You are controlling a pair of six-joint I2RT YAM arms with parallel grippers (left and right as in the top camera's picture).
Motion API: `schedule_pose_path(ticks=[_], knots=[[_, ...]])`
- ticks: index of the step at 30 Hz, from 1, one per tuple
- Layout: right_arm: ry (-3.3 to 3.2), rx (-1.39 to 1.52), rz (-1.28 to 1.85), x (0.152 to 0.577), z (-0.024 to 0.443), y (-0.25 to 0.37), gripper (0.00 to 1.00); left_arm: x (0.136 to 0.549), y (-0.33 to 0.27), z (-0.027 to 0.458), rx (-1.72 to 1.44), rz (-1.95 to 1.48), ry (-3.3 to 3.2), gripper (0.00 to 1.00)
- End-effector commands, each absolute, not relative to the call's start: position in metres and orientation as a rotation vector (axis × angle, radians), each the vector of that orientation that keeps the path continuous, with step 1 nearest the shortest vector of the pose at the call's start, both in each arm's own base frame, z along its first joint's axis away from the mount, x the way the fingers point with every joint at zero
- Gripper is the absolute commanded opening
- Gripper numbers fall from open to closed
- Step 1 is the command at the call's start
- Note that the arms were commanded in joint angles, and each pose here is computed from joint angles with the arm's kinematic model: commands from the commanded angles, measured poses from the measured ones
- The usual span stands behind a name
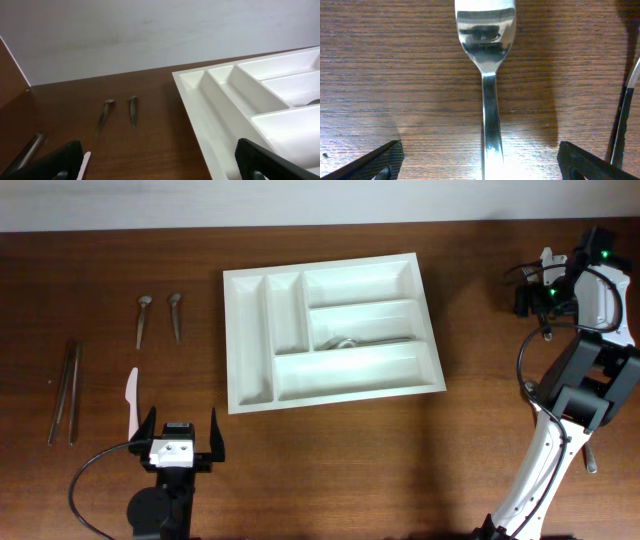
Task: Pack container
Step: 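Lower the right gripper and grasp the second fork's handle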
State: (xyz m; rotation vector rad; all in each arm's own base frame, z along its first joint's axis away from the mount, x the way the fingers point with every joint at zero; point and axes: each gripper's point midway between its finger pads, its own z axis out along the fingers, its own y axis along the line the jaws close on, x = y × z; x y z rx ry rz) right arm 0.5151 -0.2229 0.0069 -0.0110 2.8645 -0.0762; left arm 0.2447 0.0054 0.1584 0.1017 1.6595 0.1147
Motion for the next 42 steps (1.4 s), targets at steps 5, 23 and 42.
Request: schedule_pose_path(ticks=[5, 23, 42], knots=[[2.863, -0.027, -0.061, 0.516, -0.004, -0.224, 0.64, 0.245, 0.005, 0.157, 0.116, 0.127, 1.658, 0.99], [2.835, -0.056, -0.083, 0.523, -0.001, -0.227, 0.23, 0.245, 0.005, 0.157, 0.116, 0.127, 1.658, 0.99], [2.816, -0.063, -0.054, 0.526, -0.003, -0.225, 0.41, 0.245, 0.005, 0.157, 0.116, 0.127, 1.658, 0.99]])
